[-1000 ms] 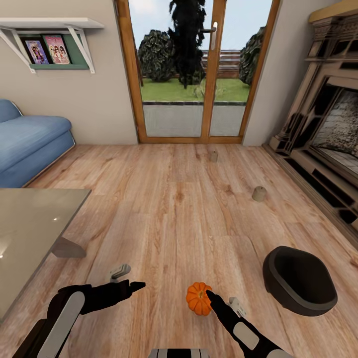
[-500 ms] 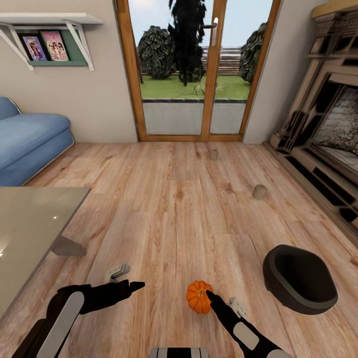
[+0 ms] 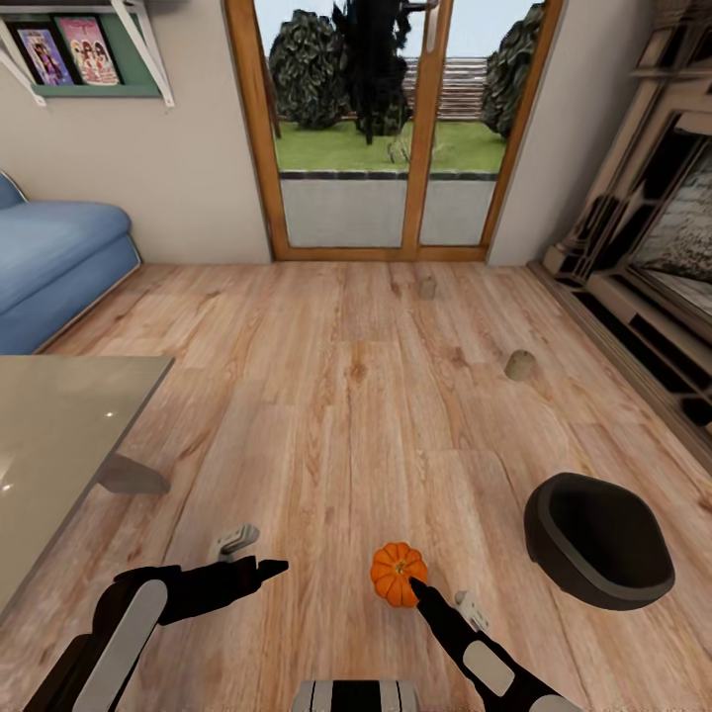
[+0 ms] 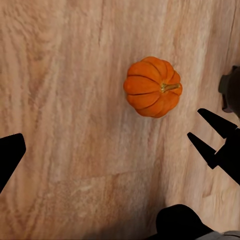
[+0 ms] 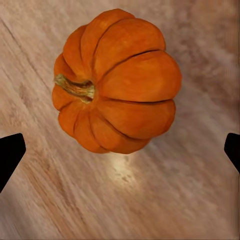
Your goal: Place each of the two pumpkins and all three candles from the living room inside a cabinet in the living room (use any cabinet), then make sure every cabinet is closed, and position the cauldron so it is next to a table in the living room.
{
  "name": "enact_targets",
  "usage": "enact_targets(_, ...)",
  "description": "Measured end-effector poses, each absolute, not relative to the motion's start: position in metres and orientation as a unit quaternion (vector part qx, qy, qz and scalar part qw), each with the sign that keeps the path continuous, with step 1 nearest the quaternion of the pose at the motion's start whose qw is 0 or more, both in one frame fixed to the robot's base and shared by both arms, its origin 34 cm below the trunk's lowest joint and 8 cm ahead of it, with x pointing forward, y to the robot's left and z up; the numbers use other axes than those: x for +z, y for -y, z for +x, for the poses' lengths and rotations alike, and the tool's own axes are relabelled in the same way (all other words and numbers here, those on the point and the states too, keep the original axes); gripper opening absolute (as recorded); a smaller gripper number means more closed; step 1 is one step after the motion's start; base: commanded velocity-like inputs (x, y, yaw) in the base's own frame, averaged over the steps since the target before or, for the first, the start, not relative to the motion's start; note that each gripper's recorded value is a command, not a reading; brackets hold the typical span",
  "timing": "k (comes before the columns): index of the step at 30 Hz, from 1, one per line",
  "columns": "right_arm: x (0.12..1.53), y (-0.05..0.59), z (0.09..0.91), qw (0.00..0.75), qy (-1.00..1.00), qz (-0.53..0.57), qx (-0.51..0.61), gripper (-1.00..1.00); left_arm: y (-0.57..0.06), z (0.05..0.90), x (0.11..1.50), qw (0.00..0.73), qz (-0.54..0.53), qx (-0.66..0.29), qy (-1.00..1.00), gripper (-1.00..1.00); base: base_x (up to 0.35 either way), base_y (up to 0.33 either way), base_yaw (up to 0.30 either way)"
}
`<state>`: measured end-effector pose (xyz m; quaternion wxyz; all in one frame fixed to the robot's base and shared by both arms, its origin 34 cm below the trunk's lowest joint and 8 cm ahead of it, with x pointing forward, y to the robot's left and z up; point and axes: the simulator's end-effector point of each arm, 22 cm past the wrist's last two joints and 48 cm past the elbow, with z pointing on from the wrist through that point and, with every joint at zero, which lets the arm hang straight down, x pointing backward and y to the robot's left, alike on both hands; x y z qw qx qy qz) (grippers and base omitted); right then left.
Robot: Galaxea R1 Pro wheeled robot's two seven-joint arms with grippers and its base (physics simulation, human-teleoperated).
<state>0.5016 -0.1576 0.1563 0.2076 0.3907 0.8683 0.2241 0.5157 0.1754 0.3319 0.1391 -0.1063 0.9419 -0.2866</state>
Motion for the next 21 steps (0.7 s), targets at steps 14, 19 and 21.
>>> enact_targets(14,0.147,0.159,0.495,0.2,-0.871,0.393,0.219,1.0,-0.161,0.528,0.358,0.16,-0.099,-0.326,-0.926,1.0,0.0,0.0,0.0)
enact_targets(19,0.147,0.16,0.495,0.2,-0.871,0.393,0.219,1.0,-0.151,0.527,0.393,0.16,-0.083,-0.416,-0.891,1.0,0.0,0.0,0.0)
enact_targets(21,0.147,0.16,0.495,0.2,-0.871,0.393,0.219,1.0,-0.15,0.525,0.411,0.161,-0.072,-0.455,-0.873,1.0,0.0,0.0,0.0)
